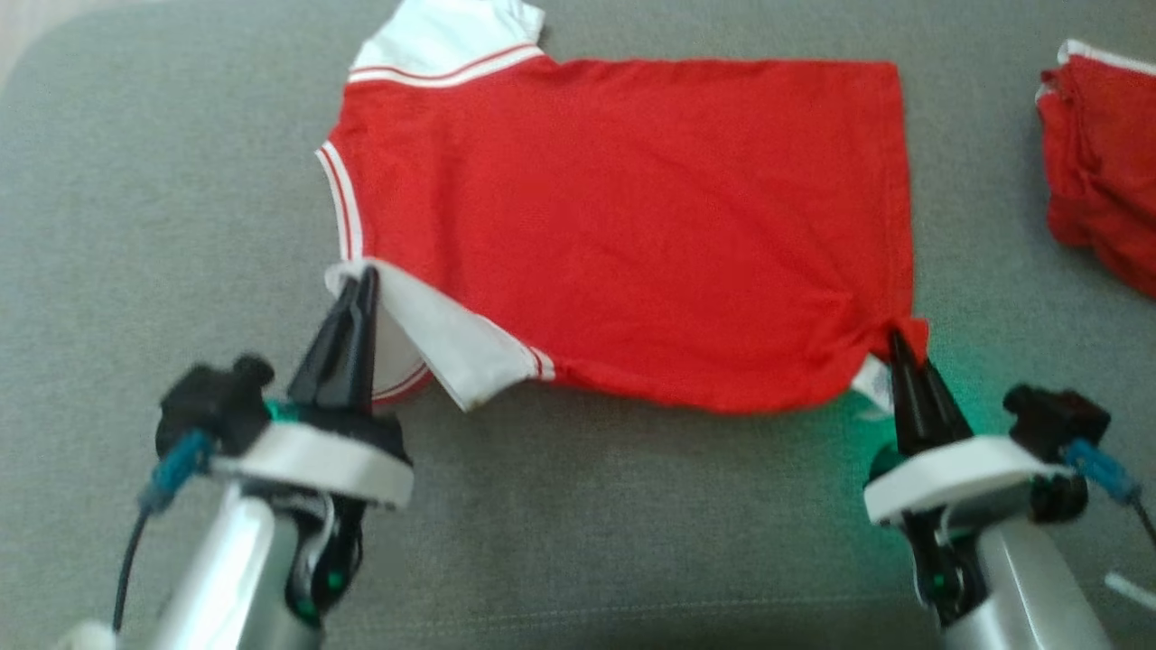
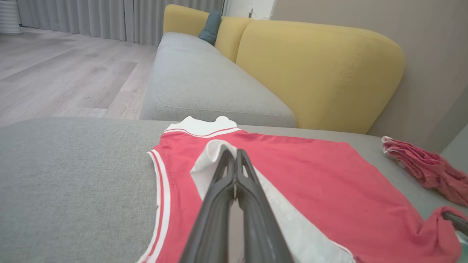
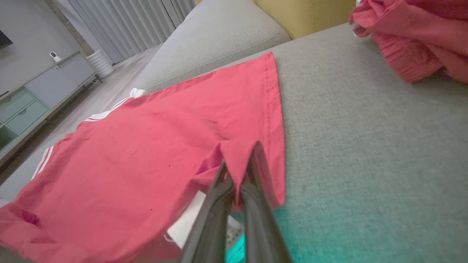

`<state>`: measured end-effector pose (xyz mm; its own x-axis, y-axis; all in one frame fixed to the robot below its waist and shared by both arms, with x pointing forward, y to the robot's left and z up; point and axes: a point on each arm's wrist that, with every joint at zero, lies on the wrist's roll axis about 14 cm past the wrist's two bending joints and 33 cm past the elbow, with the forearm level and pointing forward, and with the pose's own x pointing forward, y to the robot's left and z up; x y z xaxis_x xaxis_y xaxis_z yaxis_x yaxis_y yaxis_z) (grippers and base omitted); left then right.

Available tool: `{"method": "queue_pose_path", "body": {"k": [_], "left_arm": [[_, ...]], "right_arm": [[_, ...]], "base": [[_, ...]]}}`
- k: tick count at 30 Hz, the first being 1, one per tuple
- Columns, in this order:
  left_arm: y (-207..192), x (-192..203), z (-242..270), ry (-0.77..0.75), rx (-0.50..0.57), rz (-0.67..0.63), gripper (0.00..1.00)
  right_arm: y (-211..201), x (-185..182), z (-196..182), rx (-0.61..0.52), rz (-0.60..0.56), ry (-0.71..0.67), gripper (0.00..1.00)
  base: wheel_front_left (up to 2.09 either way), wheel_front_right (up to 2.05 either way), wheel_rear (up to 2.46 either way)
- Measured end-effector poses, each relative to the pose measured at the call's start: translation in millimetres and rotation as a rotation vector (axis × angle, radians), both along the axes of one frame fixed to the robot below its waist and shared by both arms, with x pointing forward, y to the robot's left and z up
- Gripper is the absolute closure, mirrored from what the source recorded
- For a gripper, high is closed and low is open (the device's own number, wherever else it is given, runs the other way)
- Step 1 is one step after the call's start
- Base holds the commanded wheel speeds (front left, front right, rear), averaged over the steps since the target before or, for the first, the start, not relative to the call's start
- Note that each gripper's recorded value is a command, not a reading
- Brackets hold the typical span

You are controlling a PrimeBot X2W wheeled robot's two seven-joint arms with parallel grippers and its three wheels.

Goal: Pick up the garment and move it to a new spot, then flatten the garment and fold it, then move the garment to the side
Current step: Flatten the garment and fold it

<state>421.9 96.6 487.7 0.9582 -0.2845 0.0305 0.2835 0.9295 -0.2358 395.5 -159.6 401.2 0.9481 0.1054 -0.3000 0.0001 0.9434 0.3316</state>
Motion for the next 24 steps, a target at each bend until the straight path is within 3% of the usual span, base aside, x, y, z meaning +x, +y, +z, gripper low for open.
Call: {"method": "queue_pose_path", "body": {"k": [7,14,22,23,24], "left_arm": [[-2.4,42.3,-27.6,0.049,0.070,-0.011,1.00],[-9.5,83.7,-22.8,0.001,0.104,-0.016,1.00],[-19.3,108.0,-30.4,-0.005,0.141,-0.048,1.00],[-20.9,109.0,-30.7,-0.005,0.141,-0.050,1.00],[-22.7,109.3,-30.6,-0.005,0.141,-0.051,1.00]], "right_arm": [[-6.6,27.1,-9.2,0.000,-0.024,0.001,1.00],[-6.2,48.4,-18.7,0.001,-0.027,0.001,1.00],[-4.2,63.3,-25.9,-0.004,-0.017,0.003,1.00],[-4.2,63.9,-25.8,-0.006,-0.016,0.002,0.86],[-4.1,64.8,-25.0,-0.003,-0.017,-0.001,0.65]], "base": [[0.00,0.00,0.00],[0.00,0.00,0.00],[0.00,0.00,0.00],[0.00,0.00,0.00],[0.00,0.00,0.00]]}}
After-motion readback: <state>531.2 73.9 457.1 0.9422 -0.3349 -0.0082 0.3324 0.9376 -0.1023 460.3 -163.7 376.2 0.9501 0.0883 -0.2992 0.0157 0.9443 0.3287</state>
